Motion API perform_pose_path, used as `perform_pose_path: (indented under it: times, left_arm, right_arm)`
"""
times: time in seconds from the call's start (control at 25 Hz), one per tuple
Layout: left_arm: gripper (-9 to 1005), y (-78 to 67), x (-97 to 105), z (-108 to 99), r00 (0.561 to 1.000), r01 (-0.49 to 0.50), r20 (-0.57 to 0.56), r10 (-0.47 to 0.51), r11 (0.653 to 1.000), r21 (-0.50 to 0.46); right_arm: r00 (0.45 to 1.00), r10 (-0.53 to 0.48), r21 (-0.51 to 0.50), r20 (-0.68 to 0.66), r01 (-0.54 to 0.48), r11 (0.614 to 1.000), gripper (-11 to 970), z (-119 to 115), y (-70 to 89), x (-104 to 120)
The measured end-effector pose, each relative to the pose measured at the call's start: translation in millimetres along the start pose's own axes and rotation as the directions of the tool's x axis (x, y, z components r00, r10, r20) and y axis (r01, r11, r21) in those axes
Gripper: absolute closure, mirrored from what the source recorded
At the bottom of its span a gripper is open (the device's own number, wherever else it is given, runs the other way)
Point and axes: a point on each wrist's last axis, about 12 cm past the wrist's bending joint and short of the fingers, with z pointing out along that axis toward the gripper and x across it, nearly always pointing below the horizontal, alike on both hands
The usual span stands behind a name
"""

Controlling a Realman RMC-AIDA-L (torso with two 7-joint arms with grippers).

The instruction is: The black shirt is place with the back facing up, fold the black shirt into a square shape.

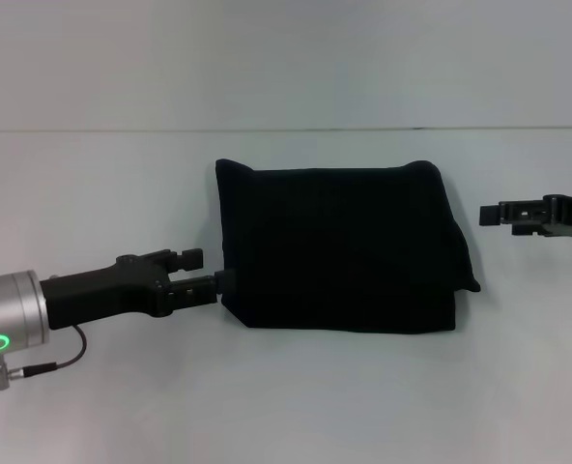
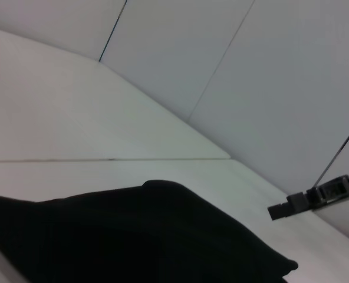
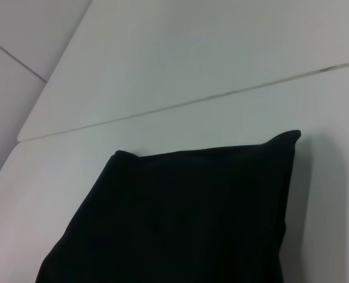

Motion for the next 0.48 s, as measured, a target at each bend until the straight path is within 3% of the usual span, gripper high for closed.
perform_pose_path:
  times: [0.24,0.48]
  left_arm:
    - [202,4.1,-1.1,-1.1,0.999,-0.029,-0.019,0.028,0.999,-0.034]
    - [206,5.8,-1.7,12.1,0.993,-0.084,-0.091,0.079,0.995,-0.052]
  right_arm:
    - [1.0,0.001,0.003,0.006,-0.001,1.0,124,0.0,-0.2,-0.9]
    - [1.0,0.008,0.006,0.014,-0.008,1.0,127,-0.4,-1.0,-1.4]
